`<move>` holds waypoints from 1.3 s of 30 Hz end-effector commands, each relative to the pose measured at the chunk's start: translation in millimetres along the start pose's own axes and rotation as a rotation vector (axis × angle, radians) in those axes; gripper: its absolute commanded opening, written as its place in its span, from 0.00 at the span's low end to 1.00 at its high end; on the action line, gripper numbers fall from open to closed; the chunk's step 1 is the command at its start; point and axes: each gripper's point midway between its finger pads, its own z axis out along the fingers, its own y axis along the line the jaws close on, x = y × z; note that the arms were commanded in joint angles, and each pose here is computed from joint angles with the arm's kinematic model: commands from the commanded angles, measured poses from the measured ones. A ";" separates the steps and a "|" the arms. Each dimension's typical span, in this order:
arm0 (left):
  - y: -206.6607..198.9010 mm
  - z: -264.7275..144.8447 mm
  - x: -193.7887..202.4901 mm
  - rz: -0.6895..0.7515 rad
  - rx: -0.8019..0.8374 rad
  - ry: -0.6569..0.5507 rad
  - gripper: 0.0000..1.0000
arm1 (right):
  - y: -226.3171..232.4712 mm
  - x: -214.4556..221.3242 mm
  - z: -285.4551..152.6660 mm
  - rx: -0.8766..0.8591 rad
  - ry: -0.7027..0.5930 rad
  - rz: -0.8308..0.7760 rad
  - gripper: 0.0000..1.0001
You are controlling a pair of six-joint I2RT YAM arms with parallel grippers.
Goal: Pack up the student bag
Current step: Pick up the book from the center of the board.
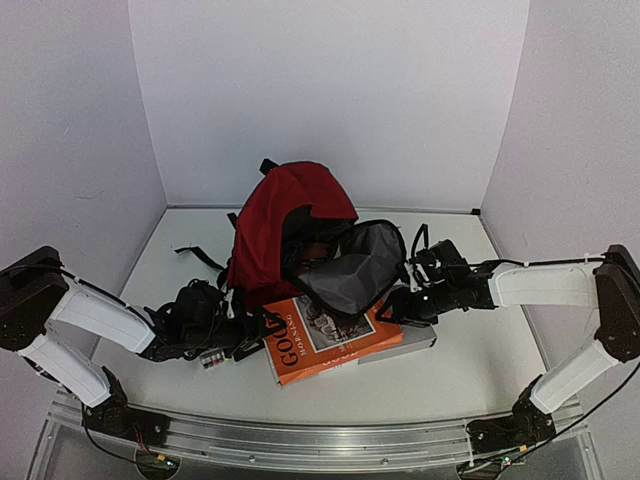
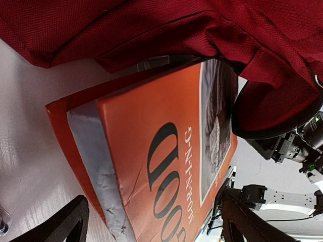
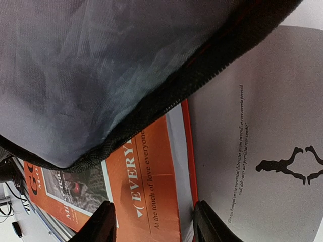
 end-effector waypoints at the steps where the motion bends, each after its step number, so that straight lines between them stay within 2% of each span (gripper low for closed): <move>1: -5.0 -6.2 -1.6 -0.020 0.028 -0.023 0.91 | 5.5 -9.2 1.5 -0.012 -0.041 0.025 0.49; 8: -15.5 5.0 3.5 -0.002 0.065 0.033 0.86 | 20.8 -8.3 4.3 -0.077 -0.022 0.030 0.49; 19: -31.8 5.2 8.0 0.013 0.181 0.055 0.54 | 24.3 -2.3 3.2 -0.111 -0.011 0.063 0.48; 25: -53.2 -10.8 4.6 0.070 0.236 0.034 0.31 | 27.7 -9.8 -2.3 -0.114 -0.042 0.072 0.48; 30: -74.7 -30.9 2.3 0.122 0.271 0.020 0.16 | 35.7 -22.6 -17.5 -0.127 -0.099 0.077 0.54; 36: -98.4 -70.3 -5.9 0.199 0.252 -0.039 0.03 | 38.5 -45.0 -49.0 -0.096 -0.224 0.093 0.56; 39: -112.8 -90.8 -11.4 0.237 0.254 -0.076 0.01 | 36.5 -57.0 -68.1 -0.056 -0.293 0.100 0.56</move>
